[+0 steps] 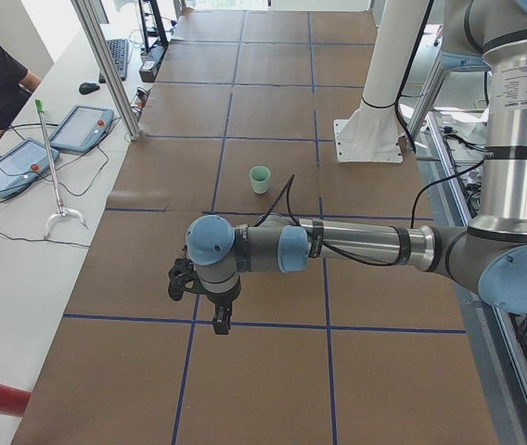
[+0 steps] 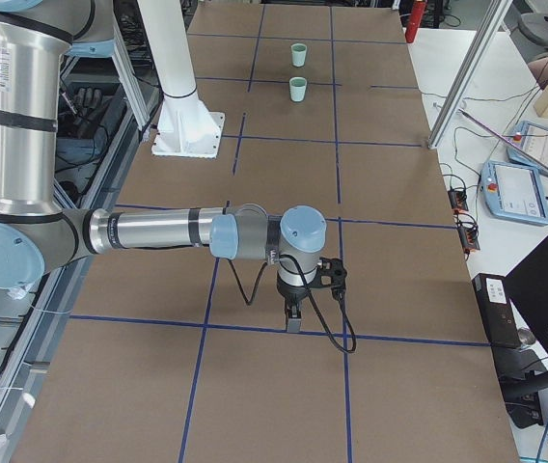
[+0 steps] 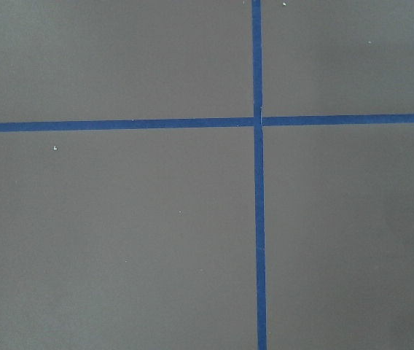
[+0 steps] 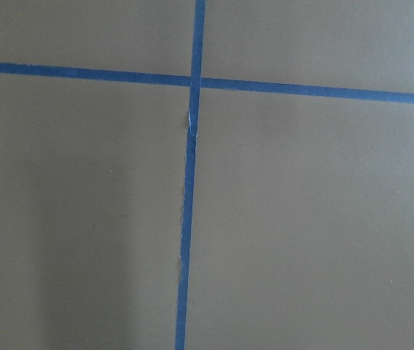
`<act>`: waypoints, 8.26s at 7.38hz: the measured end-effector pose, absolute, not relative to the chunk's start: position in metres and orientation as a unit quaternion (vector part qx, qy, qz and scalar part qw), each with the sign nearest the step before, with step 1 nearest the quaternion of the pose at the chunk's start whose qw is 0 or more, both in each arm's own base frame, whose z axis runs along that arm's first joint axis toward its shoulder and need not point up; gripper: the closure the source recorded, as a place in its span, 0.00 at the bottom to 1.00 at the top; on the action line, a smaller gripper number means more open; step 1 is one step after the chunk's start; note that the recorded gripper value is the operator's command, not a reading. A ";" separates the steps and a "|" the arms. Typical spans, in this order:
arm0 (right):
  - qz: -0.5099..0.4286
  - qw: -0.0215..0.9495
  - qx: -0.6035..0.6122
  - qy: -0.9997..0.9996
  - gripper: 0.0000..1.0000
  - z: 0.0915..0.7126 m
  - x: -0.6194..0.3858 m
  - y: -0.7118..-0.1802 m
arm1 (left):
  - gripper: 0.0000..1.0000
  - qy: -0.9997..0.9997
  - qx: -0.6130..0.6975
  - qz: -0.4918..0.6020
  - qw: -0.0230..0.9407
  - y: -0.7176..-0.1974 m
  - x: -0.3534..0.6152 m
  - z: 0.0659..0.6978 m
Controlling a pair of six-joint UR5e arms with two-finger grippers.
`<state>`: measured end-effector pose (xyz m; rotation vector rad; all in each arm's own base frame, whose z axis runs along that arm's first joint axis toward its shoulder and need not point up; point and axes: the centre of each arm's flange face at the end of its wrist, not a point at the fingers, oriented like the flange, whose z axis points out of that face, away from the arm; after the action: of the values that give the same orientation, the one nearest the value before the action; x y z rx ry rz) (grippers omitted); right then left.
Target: Stack cups
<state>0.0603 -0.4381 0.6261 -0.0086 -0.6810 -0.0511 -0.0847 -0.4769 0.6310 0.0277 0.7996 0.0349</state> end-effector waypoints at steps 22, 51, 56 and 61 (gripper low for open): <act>-0.025 0.942 -0.004 -0.334 0.00 0.626 0.060 -0.438 | 0.97 0.425 -0.001 -0.074 0.902 -0.414 0.187 0.590; -0.025 0.942 -0.004 -0.334 0.00 0.626 0.060 -0.438 | 0.24 0.495 -0.008 -0.188 0.848 -0.427 0.268 0.351; -0.025 0.943 -0.004 -0.333 0.00 0.626 0.060 -0.438 | 0.24 0.384 0.111 -0.015 0.916 -0.428 0.022 0.554; -0.025 0.942 -0.004 -0.333 0.00 0.626 0.060 -0.438 | 0.05 0.380 0.038 -0.030 0.924 -0.459 -0.119 0.645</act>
<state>0.0604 -0.4381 0.6261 -0.0086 -0.6801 -0.0511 -0.1189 -0.4592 0.6453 0.0781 0.7790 -0.0606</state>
